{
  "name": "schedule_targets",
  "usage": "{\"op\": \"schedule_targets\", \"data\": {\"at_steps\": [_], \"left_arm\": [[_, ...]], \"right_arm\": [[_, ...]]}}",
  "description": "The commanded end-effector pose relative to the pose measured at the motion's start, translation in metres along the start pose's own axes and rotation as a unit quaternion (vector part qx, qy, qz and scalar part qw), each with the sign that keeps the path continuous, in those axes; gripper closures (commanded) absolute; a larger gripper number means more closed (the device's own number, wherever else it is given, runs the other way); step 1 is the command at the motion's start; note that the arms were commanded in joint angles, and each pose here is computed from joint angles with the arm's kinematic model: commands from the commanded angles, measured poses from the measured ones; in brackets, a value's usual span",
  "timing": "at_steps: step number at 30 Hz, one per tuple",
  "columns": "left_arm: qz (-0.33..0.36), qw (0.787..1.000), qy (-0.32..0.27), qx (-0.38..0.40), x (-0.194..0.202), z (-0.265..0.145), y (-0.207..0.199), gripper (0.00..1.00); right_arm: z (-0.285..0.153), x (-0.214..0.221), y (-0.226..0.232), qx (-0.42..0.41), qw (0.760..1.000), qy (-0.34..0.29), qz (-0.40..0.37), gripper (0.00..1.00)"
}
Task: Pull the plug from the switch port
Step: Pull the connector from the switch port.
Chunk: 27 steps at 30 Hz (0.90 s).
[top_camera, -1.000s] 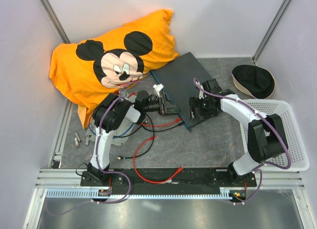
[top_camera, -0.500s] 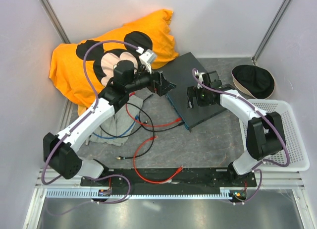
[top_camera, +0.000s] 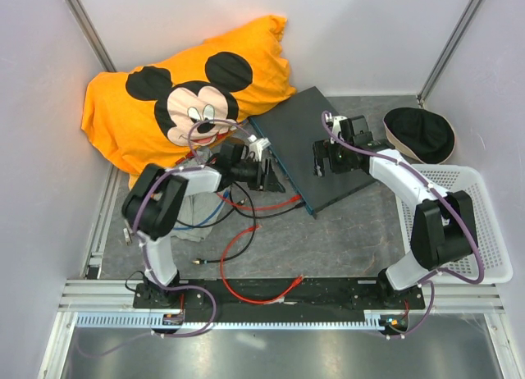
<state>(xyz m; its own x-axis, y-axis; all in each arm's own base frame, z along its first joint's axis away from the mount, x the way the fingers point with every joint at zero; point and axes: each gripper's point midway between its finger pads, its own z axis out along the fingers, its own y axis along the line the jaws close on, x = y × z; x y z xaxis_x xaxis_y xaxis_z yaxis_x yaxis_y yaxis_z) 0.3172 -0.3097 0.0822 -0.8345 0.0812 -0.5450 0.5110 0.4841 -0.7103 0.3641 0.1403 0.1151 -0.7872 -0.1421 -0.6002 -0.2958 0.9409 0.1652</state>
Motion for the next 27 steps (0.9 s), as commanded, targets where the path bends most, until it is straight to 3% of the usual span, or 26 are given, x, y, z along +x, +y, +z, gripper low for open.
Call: {"op": "schedule_targets", "data": {"at_steps": [1, 6, 11, 20, 23, 27], "left_arm": [[0.014, 0.994, 0.012, 0.106, -0.015, 0.029, -0.020, 0.39], [-0.029, 0.994, 0.010, 0.107, -0.002, 0.051, -0.001, 0.39], [-0.017, 0.994, -0.014, 0.105, 0.008, 0.070, -0.003, 0.40], [-0.037, 0.996, -0.046, 0.074, 0.014, 0.094, 0.009, 0.50], [-0.060, 0.992, -0.061, 0.090, 0.015, 0.094, 0.010, 0.56], [-0.041, 0.991, -0.045, 0.115, 0.030, 0.099, 0.002, 0.59]], "right_arm": [[-0.005, -0.008, -0.003, 0.002, 1.000, -0.014, -0.022, 0.02], [-0.002, 0.004, -0.009, 0.008, 1.000, -0.002, -0.007, 0.02], [0.010, 0.028, -0.011, 0.001, 0.999, 0.041, 0.018, 0.02], [0.021, 0.031, -0.024, 0.024, 0.998, 0.064, 0.002, 0.02], [0.022, 0.028, -0.025, 0.025, 0.997, 0.068, 0.001, 0.02], [0.027, 0.038, -0.023, 0.020, 0.997, 0.080, 0.007, 0.02]]}}
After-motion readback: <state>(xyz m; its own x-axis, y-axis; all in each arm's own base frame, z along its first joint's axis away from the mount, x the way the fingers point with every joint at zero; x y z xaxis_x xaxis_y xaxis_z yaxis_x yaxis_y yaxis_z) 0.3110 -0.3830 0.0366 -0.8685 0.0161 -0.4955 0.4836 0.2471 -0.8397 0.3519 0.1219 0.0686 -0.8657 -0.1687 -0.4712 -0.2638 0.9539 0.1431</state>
